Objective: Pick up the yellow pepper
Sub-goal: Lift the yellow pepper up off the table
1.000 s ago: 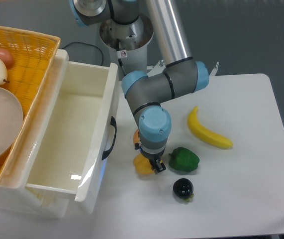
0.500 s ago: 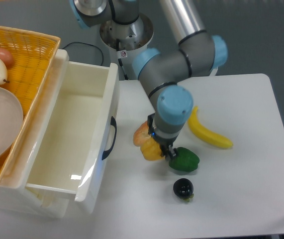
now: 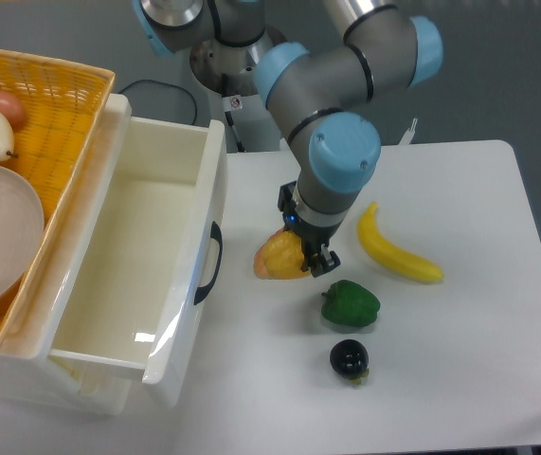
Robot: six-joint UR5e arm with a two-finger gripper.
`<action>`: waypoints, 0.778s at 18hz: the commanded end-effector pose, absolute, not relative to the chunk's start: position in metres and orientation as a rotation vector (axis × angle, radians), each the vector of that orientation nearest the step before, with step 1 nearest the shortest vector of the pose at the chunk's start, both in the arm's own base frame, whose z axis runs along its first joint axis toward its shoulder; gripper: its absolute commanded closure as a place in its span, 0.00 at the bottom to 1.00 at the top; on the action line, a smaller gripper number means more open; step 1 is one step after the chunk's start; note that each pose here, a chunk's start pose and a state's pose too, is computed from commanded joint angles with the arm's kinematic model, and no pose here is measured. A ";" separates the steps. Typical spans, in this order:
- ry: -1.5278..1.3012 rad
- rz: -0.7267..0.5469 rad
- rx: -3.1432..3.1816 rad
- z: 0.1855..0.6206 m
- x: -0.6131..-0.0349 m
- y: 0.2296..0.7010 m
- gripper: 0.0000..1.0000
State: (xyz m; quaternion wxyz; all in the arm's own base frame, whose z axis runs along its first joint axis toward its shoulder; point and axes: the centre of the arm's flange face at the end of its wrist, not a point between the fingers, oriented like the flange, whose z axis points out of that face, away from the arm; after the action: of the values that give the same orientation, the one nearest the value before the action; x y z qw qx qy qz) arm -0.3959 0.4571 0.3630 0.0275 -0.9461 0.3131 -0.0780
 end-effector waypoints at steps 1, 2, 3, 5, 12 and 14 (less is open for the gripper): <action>0.954 -0.249 -2.928 0.360 -0.399 0.453 0.81; 0.955 -0.254 -2.931 0.357 -0.400 0.451 0.81; 0.955 -0.256 -2.932 0.356 -0.400 0.449 0.81; 0.948 -0.245 -2.932 0.360 -0.402 0.449 0.81; 0.941 -0.238 -2.926 0.365 -0.400 0.446 0.81; 0.953 -0.215 -2.920 0.372 -0.395 0.448 0.81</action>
State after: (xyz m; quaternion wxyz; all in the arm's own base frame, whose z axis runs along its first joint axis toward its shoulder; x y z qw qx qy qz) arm -0.3950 0.4479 0.3715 0.0312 -0.9479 0.3093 -0.0699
